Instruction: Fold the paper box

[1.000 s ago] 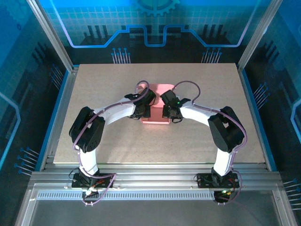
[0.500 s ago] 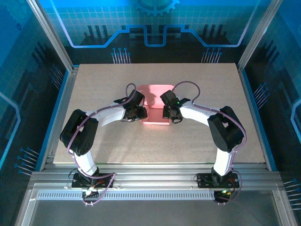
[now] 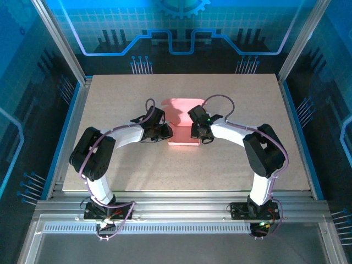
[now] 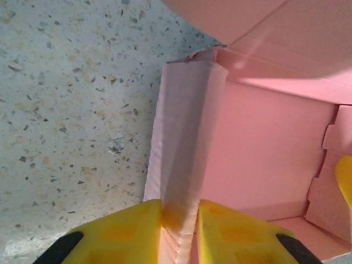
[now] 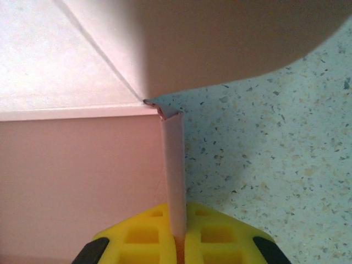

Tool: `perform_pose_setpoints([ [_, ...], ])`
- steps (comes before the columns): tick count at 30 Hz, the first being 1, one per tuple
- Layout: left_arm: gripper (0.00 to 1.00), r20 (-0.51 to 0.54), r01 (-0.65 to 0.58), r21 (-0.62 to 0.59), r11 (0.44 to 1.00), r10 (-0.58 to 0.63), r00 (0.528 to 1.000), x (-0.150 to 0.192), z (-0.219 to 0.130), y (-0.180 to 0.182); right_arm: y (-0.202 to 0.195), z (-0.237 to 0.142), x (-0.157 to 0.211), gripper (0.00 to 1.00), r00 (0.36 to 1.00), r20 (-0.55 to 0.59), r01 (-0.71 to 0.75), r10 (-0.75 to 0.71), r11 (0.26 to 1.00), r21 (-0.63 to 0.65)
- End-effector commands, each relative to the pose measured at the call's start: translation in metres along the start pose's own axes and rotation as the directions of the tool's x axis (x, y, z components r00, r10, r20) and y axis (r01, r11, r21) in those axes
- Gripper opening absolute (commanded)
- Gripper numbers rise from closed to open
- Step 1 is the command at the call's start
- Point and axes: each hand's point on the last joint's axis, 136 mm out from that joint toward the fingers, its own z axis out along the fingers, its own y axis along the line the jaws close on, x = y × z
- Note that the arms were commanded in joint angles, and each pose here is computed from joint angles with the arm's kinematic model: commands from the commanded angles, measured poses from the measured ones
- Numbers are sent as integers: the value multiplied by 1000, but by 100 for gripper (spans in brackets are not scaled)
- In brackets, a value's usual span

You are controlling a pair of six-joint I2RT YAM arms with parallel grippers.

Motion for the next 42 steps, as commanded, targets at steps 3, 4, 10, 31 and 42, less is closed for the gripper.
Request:
perform_pose_setpoints([
  [3, 21, -43, 13, -19, 1000, -14, 999, 9, 10, 4, 7, 0, -3, 0, 1000, 0, -11, 11, 1000, -20],
  [4, 21, -43, 10, -29, 1000, -11, 999, 9, 11, 5, 7, 0, -3, 0, 1000, -1, -13, 13, 1000, -20],
  [10, 12, -49, -22, -52, 998, 19, 999, 12, 13, 2, 7, 1, -2, 0, 1000, -3, -13, 13, 1000, -21],
  [31, 9, -106, -163, -292, 942, 138, 985, 19, 16, -4, 18, -1, -2, 0, 1000, 4, 4, -4, 1000, -30],
  [42, 6, -108, -152, -413, 898, 117, 987, 15, 14, 2, 25, -3, 0, 0, 1000, 20, 5, -4, 1000, -30],
])
